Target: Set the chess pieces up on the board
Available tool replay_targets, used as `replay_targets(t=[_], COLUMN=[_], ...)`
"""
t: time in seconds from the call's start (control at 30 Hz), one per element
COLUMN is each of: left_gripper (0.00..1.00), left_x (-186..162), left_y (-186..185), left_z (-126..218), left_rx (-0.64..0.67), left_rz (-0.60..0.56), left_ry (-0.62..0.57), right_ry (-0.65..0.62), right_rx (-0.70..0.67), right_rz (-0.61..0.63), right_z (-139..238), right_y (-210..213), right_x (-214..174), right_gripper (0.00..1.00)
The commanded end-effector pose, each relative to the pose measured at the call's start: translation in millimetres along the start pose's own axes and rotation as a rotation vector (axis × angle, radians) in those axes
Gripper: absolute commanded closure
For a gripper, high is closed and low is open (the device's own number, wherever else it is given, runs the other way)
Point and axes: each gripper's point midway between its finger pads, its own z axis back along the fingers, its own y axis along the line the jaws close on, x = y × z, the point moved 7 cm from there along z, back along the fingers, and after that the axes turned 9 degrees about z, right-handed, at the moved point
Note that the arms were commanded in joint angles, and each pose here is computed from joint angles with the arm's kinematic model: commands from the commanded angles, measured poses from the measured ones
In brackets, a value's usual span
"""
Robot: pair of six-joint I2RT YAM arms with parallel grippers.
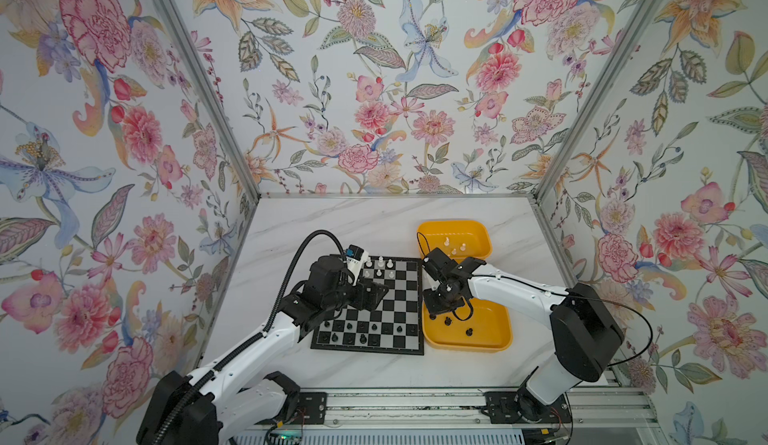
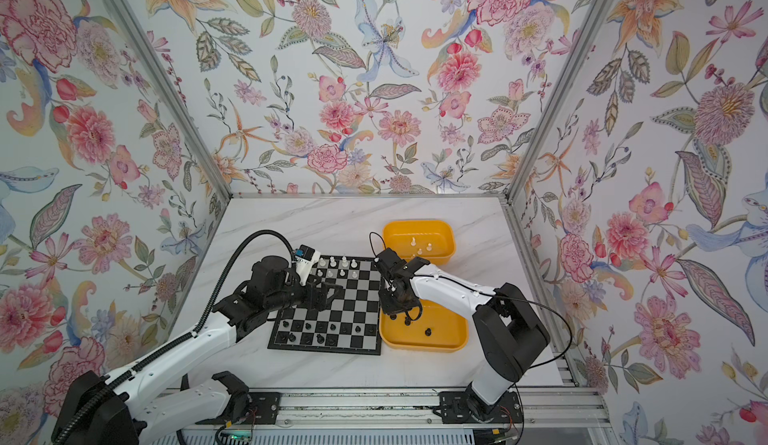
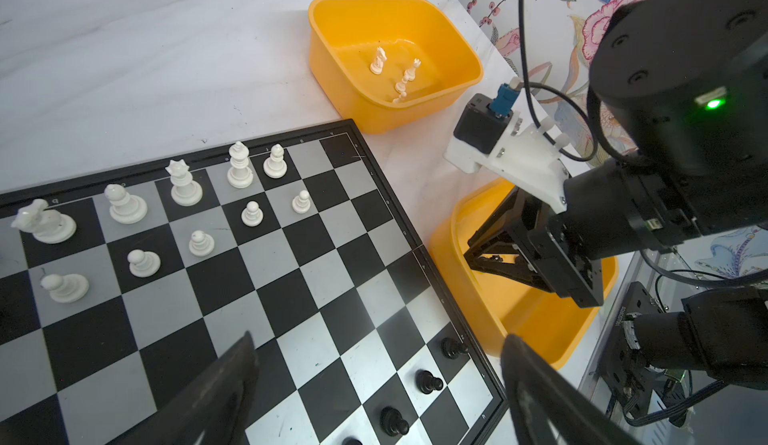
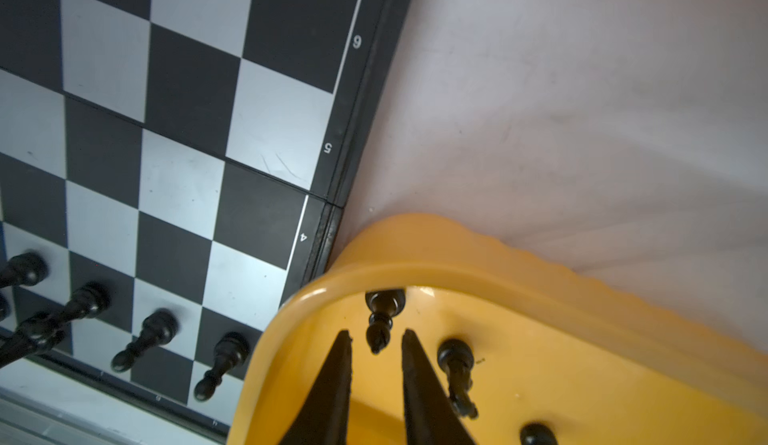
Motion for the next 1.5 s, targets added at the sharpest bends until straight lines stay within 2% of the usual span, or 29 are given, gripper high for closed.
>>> replay_targets(t=[0.0, 0.5, 0.97, 1.17, 1.47], left_gripper=[0.07, 0.07, 0.07, 0.07, 0.06], left_x=[7, 6, 8, 9, 12], left_y=[-6, -4, -5, 4, 34], left_z=[3, 2, 2, 9, 38], left_rx=[-0.002, 0.010, 0.013, 0.069, 0.076], left_rz=[-0.023, -0.033, -0.044, -0.043, 0.073], left_ry=[-0.021, -0.008, -0.001, -0.013, -0.084], right_ry=[0.028, 0.061, 0.068, 0.039, -0.036], right_rx=[0.000, -0.006, -0.015, -0.045, -0.065], right_rz=[0.011, 0.009, 0.003, 0.012, 0.045], right_z=[-9, -20, -19, 5, 54], right_y=[1, 0, 0, 4, 27], right_x=[-4, -8, -9, -3, 7], right_gripper=[0.77, 0.79, 0.89, 0.89, 0.89])
